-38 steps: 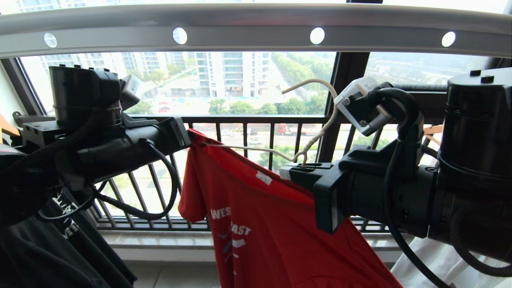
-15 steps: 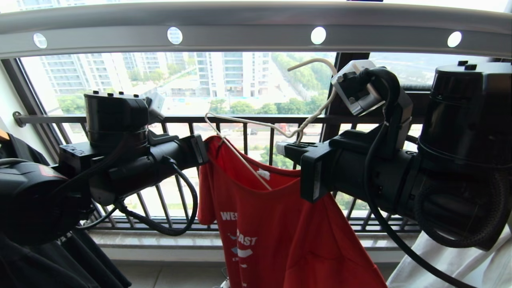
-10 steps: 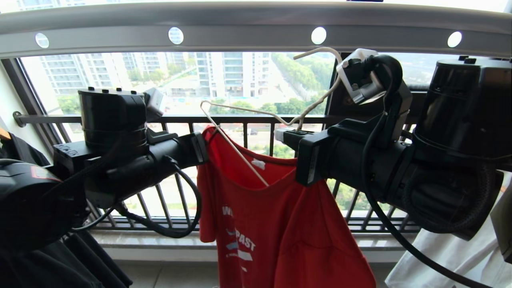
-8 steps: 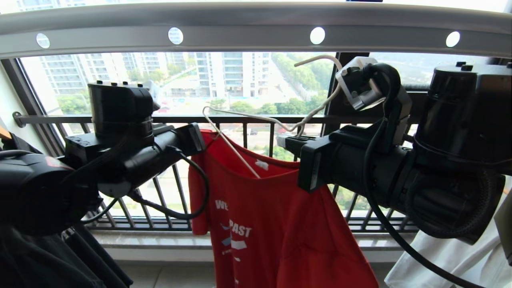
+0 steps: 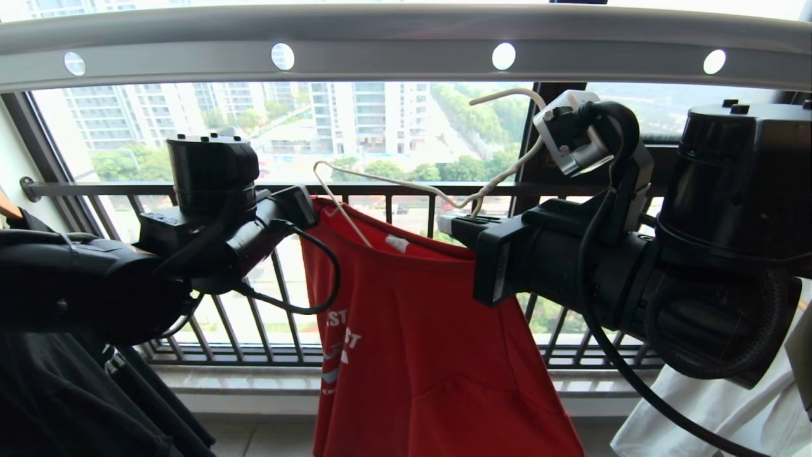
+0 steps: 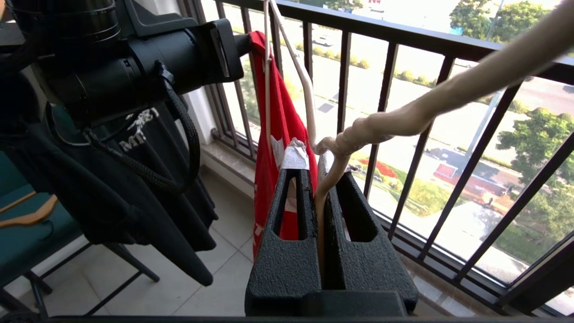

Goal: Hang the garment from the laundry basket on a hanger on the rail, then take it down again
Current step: Take the clothes off the clothes rack

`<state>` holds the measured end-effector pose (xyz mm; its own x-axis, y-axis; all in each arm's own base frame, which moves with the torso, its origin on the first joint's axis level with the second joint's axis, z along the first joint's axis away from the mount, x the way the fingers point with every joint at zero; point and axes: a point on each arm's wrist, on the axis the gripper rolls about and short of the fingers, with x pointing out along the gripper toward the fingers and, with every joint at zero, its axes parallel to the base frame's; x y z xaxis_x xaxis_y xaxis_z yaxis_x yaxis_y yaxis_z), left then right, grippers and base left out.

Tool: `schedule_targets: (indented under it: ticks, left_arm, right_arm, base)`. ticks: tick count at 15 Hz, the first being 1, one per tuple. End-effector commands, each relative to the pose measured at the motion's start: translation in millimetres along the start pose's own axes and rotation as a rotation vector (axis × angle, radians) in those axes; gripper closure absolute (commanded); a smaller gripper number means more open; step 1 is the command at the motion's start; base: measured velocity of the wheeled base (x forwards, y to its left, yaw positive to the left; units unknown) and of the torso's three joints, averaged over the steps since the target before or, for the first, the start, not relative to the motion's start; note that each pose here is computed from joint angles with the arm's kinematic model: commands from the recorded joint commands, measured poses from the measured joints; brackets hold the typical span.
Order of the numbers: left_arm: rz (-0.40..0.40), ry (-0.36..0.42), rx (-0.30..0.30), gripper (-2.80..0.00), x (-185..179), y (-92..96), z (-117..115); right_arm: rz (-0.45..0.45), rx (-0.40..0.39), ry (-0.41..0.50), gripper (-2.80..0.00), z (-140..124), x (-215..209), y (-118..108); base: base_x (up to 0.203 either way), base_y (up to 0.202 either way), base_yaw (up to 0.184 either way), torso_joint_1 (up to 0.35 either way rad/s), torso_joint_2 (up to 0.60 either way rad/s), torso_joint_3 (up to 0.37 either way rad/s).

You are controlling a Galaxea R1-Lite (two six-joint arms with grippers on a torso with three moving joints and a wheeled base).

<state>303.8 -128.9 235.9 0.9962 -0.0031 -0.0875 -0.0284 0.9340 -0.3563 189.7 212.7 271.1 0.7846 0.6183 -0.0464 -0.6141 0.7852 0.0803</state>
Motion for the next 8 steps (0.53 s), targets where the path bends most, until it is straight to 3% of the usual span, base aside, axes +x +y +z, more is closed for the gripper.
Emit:
schedule_targets:
  ticks: [1, 4, 6, 8]
  left_arm:
    - [0.001, -0.012, -0.009, 0.0, 15.0, -0.1, -15.5]
    - [-0.036, -0.102, -0.05, 0.0, 19.6, -2.2, -13.8]
    - [-0.035, -0.109, -0.056, 0.0, 18.7, -0.3, -10.7]
    - [-0.1, -0.082, -0.054, 0.0, 7.9, 2.2, -8.5]
  right_arm:
    - [0.003, 0.002, -0.007, 0.0, 1.1, -1.2, 0.4]
    - [0.027, 0.002, -0.01, 0.0, 3.1, -5.7, 0.2]
    - [0.026, 0.001, -0.006, 0.0, 2.5, -6.4, 0.0]
    - [0.023, -0.001, -0.001, 0.0, 1.3, -4.6, -0.2]
  base:
    - [0.0, 0.0, 0.0, 0.0, 0.0, 0.0]
    - [0.0, 0.0, 0.0, 0.0, 0.0, 0.0]
    - [0.0, 0.0, 0.0, 0.0, 0.0, 0.0]
    - [0.0, 0.0, 0.0, 0.0, 0.0, 0.0]
